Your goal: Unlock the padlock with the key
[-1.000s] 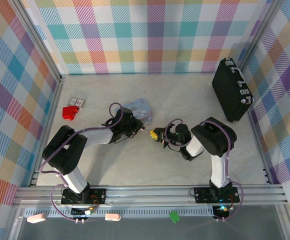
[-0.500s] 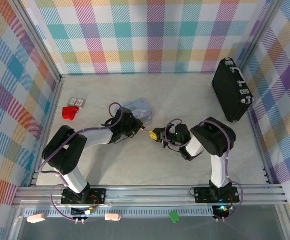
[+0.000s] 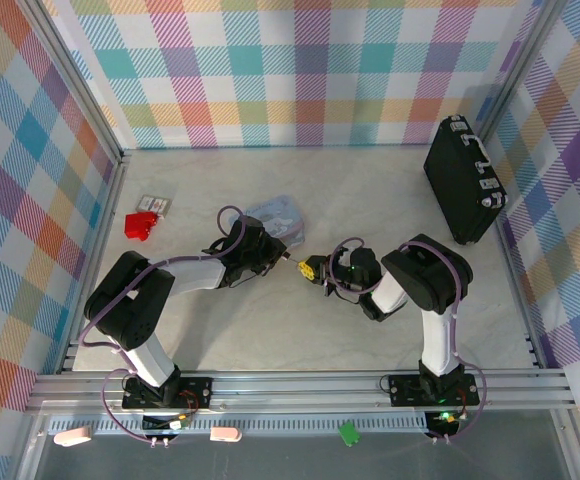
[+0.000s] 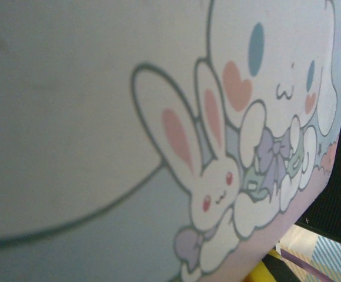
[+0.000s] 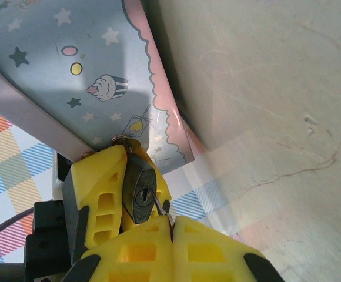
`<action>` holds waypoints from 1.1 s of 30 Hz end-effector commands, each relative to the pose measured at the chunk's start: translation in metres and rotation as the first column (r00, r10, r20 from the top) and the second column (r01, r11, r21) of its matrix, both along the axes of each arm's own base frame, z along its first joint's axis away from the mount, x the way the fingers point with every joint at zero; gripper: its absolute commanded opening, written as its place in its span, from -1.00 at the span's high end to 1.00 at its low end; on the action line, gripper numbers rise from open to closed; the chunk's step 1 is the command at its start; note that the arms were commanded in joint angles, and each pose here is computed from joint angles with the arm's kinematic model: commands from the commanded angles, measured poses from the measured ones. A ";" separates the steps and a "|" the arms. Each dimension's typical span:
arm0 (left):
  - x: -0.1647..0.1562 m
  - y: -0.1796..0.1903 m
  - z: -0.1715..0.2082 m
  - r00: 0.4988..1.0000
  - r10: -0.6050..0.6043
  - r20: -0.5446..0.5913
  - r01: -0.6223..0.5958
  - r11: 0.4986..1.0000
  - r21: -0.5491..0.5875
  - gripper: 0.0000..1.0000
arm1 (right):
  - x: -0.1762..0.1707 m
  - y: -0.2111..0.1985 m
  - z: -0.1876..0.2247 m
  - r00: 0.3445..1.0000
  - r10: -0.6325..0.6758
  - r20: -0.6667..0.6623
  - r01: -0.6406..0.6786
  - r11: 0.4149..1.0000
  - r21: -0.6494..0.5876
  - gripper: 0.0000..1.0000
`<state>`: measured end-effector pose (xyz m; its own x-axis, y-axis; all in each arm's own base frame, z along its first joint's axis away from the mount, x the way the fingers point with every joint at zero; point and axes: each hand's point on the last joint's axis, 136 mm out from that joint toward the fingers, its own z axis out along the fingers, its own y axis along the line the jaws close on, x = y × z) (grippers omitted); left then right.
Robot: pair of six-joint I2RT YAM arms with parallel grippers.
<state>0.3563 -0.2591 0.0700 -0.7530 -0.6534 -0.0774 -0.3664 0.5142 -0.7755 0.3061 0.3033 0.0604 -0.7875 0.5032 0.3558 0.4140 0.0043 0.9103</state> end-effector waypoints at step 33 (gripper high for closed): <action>0.004 -0.002 0.012 1.000 0.007 0.016 -0.006 0.997 -0.074 0.88 | 0.007 0.006 0.022 0.998 -0.012 0.062 0.008 0.999 0.053 1.00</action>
<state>0.3559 -0.2588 0.0693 -0.7485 -0.6593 -0.0708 -0.3702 0.5041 -0.7803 0.3080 0.3024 0.0608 -0.7828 0.5129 0.3523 0.4105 0.0002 0.9118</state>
